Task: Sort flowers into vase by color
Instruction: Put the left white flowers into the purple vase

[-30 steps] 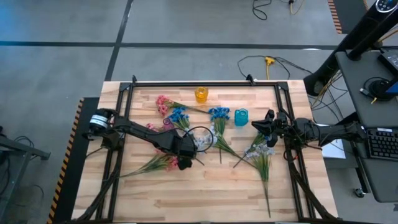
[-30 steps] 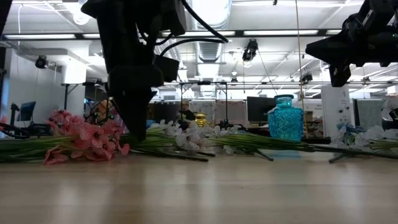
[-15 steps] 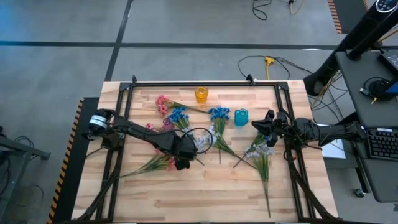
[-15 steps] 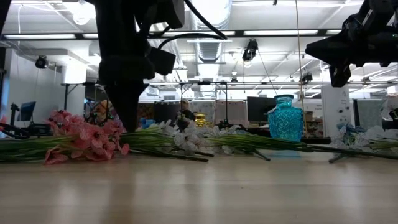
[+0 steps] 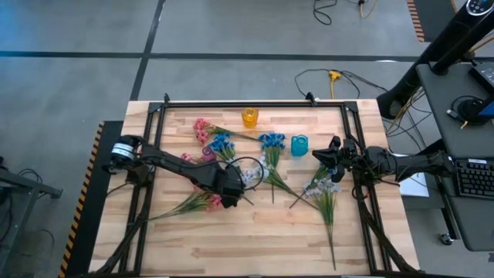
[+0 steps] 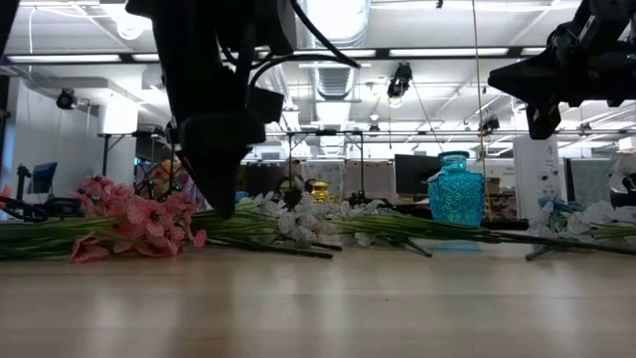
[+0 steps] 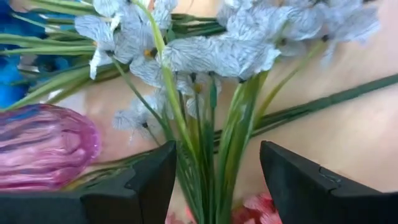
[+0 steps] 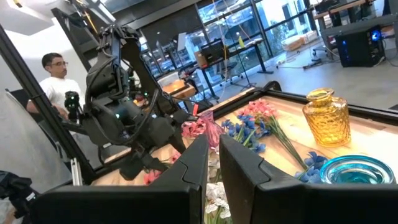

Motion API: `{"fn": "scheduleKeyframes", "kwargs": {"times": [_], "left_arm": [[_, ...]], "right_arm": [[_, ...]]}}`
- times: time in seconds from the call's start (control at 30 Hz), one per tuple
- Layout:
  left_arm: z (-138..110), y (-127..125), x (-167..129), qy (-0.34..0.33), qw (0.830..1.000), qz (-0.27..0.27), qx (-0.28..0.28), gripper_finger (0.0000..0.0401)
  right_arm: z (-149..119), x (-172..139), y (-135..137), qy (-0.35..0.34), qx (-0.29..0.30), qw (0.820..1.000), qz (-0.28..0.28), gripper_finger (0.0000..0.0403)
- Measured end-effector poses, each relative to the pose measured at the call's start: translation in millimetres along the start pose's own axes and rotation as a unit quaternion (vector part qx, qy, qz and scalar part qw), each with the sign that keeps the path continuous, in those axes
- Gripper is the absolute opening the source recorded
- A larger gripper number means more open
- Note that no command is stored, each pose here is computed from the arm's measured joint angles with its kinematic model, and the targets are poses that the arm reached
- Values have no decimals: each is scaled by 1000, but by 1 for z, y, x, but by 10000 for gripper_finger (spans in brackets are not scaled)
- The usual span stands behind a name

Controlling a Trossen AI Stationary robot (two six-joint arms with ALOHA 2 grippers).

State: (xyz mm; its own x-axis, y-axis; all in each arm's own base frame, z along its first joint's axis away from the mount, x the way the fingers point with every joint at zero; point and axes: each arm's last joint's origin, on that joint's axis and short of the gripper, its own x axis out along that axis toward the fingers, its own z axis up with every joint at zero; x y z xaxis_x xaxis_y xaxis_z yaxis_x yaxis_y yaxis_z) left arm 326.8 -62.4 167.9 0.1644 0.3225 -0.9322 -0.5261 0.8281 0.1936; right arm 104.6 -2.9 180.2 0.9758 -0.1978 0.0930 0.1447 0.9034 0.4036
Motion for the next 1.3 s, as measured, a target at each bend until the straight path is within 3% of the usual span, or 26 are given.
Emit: {"fn": "scheduleKeyframes", "kwargs": {"times": [0.47,0.97,1.3], "left_arm": [[-4,-11,26,26,999,23,17,207],[-2,-8,14,12,1000,10,15,91],[-2,-3,5,17,1000,5,24,47]], "right_arm": [[0,0,0,0,7,1000,0,34],[0,0,0,0,7,1000,0,34],[0,0,0,0,9,1000,0,34]]}}
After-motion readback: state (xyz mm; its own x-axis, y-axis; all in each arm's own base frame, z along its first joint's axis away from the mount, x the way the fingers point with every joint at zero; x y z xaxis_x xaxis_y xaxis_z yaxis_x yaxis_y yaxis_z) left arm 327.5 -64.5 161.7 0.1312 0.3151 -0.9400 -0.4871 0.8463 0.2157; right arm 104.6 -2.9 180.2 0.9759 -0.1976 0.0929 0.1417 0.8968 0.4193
